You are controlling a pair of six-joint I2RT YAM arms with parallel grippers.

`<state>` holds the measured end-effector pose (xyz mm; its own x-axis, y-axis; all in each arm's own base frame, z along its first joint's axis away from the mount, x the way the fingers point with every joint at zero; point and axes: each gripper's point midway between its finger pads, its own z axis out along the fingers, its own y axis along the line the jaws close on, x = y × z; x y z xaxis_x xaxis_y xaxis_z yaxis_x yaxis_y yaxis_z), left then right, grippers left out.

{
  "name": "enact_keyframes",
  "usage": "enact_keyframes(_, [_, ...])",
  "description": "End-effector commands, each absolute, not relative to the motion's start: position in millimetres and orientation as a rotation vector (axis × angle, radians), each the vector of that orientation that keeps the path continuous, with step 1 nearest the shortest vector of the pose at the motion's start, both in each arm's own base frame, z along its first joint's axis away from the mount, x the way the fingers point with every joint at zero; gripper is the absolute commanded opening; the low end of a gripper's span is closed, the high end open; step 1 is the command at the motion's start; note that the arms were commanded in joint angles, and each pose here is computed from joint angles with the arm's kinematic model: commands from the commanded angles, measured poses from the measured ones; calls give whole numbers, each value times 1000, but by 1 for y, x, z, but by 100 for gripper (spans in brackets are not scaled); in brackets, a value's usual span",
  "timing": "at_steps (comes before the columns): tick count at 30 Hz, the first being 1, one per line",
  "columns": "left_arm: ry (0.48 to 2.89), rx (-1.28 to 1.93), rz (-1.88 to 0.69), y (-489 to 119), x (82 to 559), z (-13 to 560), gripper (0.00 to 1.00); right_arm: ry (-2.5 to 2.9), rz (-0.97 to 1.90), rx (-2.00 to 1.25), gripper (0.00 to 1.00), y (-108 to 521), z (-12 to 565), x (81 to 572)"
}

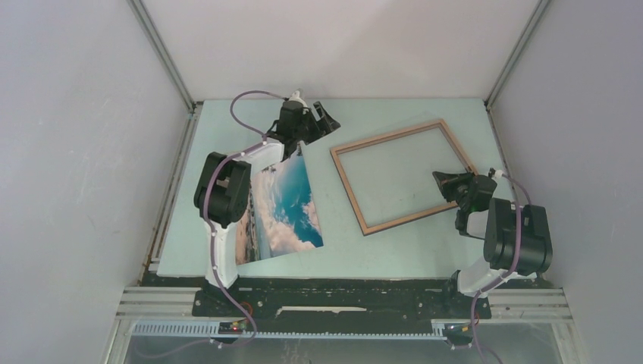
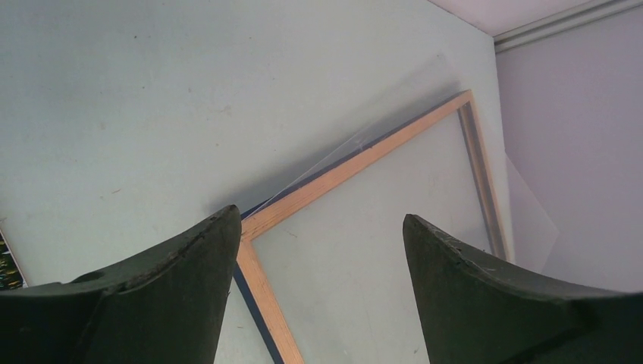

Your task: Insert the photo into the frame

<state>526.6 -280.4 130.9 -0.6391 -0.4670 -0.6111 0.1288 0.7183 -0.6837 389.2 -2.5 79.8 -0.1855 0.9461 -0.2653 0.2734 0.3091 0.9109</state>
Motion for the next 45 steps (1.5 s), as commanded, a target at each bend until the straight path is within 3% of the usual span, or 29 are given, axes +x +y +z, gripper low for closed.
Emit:
enact_keyframes(1, [2089, -247, -897, -284, 536, 139, 85, 1573, 863, 1119, 0, -19, 93, 393])
enact_keyframes(45, [2103, -237, -976, -296, 538, 132, 84, 1591, 872, 1166, 0, -4, 77, 358])
